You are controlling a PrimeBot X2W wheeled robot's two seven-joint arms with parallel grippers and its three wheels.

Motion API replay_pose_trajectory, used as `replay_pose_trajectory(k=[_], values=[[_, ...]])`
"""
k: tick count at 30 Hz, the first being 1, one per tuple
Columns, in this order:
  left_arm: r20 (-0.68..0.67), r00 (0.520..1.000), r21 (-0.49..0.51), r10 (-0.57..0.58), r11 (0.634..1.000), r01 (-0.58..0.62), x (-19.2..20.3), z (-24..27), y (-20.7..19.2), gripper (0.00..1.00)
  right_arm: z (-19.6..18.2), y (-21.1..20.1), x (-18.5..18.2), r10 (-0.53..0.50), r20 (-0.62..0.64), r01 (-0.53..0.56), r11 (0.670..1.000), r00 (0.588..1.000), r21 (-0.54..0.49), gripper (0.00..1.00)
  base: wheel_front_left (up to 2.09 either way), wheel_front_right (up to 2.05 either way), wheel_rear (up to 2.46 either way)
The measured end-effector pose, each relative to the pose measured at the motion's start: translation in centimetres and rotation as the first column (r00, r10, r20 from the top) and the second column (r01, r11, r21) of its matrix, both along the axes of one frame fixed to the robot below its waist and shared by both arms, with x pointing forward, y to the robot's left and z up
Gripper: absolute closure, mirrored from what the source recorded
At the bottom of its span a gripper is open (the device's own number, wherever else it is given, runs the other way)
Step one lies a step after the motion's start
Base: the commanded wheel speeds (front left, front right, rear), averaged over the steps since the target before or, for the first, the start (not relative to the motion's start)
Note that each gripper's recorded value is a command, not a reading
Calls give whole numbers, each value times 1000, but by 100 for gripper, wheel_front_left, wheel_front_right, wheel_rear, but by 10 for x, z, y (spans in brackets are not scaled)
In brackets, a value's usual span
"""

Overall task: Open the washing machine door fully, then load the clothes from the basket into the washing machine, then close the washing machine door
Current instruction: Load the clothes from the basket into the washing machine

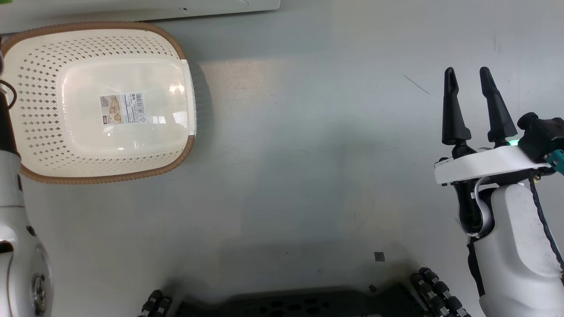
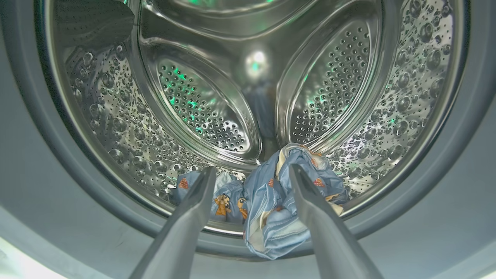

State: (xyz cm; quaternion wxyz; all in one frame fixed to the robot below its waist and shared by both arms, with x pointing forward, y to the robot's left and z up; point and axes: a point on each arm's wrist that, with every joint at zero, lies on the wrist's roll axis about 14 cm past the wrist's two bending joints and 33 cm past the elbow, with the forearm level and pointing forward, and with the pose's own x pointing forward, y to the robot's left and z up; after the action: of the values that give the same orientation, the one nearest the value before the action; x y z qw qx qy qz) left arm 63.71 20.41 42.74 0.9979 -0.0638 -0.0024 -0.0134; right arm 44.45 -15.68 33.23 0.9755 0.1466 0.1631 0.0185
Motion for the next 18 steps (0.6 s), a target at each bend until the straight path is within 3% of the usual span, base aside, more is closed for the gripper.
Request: replay_pose_trajectory(k=[18], values=[[-60,998,2,20,1000,-20,-53,-26,7,0,7,6,1,17,16,-17,1000,1000,9,0,0,0,0]])
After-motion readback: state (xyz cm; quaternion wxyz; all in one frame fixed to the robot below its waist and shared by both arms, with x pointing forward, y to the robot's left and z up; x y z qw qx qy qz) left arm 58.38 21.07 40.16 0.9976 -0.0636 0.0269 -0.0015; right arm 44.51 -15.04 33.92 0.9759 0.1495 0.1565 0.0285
